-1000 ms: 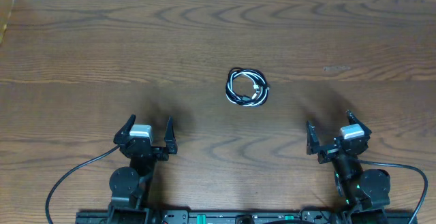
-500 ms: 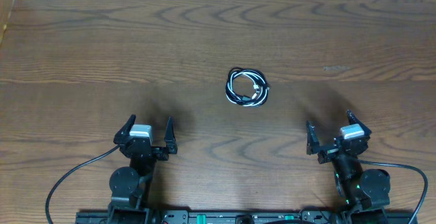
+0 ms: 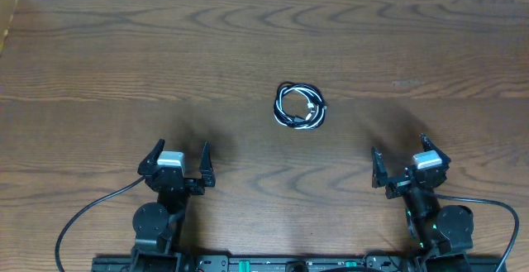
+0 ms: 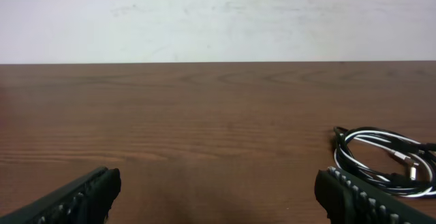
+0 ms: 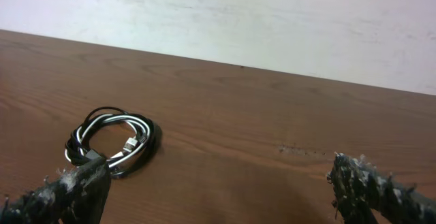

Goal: Untangle cables

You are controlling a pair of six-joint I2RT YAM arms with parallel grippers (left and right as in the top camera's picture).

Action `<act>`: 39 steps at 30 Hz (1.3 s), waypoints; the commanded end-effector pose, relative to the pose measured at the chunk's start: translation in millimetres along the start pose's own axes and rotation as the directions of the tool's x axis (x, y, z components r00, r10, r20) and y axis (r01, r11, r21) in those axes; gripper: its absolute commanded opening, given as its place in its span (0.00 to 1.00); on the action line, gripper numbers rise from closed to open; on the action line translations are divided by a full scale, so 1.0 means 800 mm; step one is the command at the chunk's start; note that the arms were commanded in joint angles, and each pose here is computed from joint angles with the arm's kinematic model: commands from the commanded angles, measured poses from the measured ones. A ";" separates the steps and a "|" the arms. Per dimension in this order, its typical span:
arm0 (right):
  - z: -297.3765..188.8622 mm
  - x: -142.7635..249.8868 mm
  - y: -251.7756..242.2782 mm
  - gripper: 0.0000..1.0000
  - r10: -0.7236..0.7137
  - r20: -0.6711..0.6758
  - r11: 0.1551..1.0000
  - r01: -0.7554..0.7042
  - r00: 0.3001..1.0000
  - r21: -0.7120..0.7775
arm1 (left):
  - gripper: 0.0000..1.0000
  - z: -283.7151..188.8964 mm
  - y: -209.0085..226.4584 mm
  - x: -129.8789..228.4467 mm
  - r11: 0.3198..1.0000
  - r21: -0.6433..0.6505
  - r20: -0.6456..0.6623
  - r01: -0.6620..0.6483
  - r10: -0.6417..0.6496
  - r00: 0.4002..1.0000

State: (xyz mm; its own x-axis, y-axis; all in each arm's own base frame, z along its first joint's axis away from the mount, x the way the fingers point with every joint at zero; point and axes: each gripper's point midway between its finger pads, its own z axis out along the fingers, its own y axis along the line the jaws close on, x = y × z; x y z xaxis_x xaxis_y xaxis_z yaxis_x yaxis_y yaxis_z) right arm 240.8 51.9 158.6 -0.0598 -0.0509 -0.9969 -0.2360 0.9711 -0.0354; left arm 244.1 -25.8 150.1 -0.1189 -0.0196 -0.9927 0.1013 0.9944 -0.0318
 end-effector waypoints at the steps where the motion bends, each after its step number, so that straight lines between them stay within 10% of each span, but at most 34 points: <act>1: 0.000 0.001 -0.003 0.99 -0.012 -0.001 1.000 0.012 1.000 0.013 | 0.96 0.001 0.004 0.021 1.000 -0.012 -0.055 -0.017 0.016 0.998; 39: 0.000 0.002 -0.003 0.99 -0.012 -0.004 1.000 0.012 1.000 0.012 | 0.96 0.001 0.003 0.011 0.999 -0.011 -0.025 -0.050 0.049 0.998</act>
State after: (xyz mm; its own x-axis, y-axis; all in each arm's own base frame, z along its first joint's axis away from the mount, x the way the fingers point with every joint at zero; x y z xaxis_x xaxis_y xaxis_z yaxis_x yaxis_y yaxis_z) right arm 240.8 51.9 158.6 -0.0598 -0.0509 -0.9969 -0.2360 0.9711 -0.0354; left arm 244.2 -25.8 151.2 -0.1134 -0.0110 -0.9935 0.1021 0.9945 -0.0226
